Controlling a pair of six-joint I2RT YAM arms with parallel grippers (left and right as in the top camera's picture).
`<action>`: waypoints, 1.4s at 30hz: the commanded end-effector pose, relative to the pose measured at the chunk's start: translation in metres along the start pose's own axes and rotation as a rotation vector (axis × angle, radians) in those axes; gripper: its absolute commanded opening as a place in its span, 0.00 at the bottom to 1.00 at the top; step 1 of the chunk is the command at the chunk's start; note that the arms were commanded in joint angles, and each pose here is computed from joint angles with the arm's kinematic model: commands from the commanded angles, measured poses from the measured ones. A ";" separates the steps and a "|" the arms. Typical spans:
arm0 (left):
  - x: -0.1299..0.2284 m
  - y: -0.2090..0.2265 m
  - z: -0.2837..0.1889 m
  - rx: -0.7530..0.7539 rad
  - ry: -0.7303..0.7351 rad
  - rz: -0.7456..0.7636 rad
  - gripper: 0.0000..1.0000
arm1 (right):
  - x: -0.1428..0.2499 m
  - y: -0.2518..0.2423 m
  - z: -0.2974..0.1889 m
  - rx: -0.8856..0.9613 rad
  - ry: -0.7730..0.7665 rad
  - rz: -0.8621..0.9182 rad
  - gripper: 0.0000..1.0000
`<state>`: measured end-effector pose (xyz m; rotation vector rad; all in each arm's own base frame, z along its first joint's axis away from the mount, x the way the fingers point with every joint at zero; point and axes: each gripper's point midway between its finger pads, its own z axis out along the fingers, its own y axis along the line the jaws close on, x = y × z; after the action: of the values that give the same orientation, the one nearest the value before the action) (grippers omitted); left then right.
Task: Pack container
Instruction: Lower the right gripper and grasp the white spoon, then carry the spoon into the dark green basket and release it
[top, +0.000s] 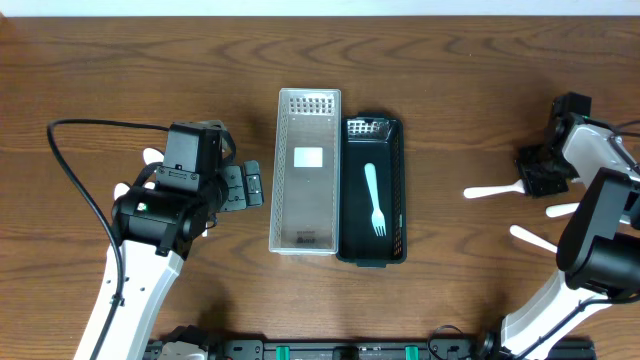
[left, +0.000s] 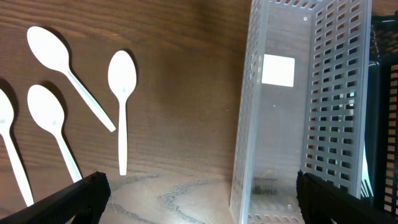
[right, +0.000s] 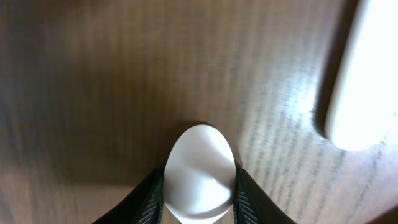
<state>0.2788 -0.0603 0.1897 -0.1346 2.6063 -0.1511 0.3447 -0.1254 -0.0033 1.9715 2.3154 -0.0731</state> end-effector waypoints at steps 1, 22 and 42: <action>-0.004 0.002 -0.004 -0.010 -0.016 -0.006 0.98 | 0.004 0.026 -0.019 -0.070 -0.024 -0.176 0.01; -0.002 0.003 -0.004 -0.014 -0.005 -0.006 0.98 | 0.250 0.117 -0.232 -0.603 -0.032 -1.293 0.01; 0.004 0.005 -0.004 -0.021 0.016 -0.005 0.98 | 0.350 0.061 -0.096 -0.183 0.179 -1.570 0.24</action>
<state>0.2726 -0.0588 0.1860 -0.1353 2.6357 -0.1409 0.3466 0.2358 0.0548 -0.2220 3.1177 0.1997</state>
